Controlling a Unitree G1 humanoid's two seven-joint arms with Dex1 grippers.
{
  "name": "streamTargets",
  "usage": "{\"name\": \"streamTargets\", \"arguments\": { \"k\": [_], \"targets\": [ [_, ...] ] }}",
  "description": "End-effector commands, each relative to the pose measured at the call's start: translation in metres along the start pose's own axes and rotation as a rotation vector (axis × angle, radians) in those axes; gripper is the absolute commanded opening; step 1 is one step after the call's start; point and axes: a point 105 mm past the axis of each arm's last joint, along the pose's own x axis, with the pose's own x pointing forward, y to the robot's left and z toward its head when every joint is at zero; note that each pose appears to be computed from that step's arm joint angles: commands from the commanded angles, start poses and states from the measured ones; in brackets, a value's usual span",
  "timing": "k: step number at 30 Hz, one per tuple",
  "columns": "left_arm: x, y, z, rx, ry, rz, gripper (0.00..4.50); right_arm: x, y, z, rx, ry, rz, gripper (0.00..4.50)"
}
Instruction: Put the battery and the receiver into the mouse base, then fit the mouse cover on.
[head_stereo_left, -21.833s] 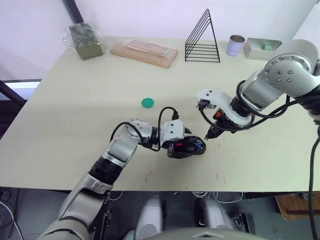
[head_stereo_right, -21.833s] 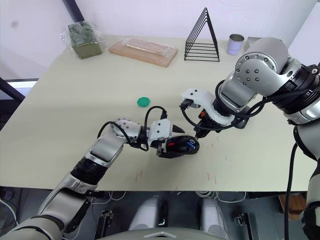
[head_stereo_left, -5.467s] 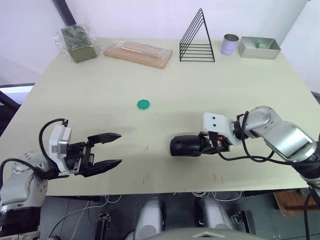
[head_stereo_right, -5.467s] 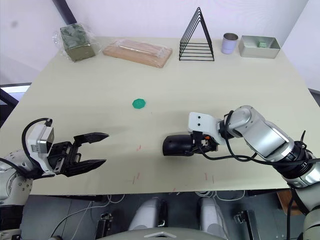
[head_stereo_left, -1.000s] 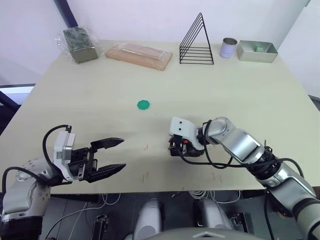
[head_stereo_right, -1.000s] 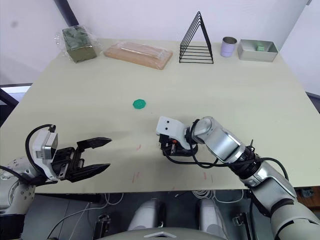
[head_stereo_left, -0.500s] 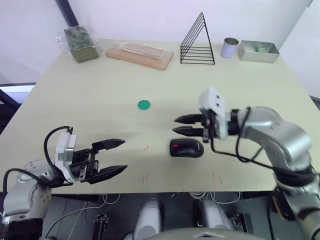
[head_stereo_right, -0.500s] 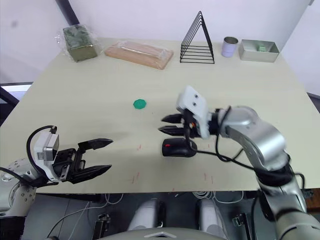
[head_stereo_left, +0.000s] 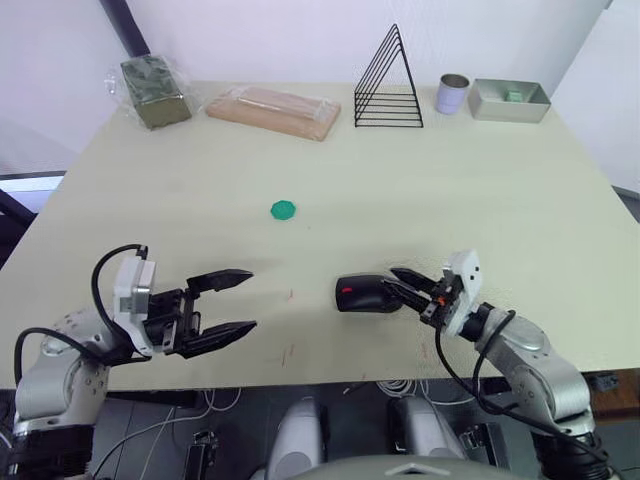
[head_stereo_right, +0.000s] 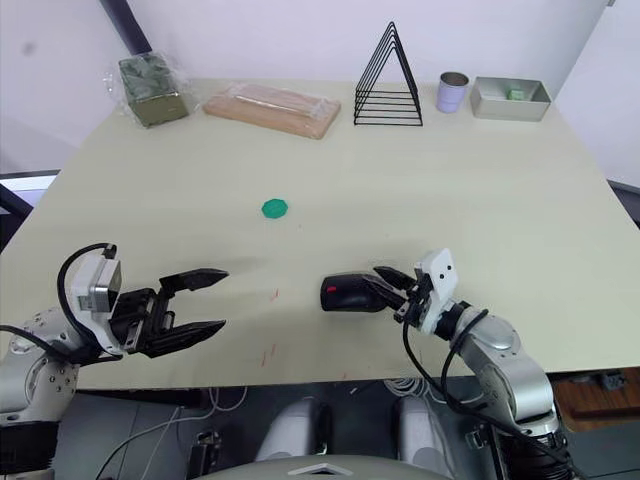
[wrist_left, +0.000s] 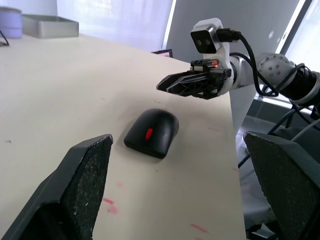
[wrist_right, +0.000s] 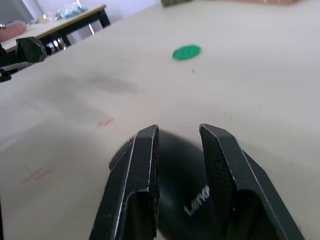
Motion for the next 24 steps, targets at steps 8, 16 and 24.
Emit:
{"name": "streamTargets", "arguments": {
  "k": [8, 16, 24],
  "targets": [
    [-0.002, 0.001, 0.004, 0.018, -0.001, 0.029, 4.5, 0.003, -0.001, -0.074, 0.024, 0.071, -0.093, 1.35],
    [0.001, -0.001, 0.0, -0.003, -0.005, 0.066, 4.5, 0.001, -0.01, -0.044, -0.009, -0.06, -0.138, 1.35],
    [0.004, 0.019, -0.012, -0.028, 0.029, 0.296, 4.5, -0.043, -0.016, 0.044, -0.135, -0.059, -0.087, 1.35]
  ]
}}
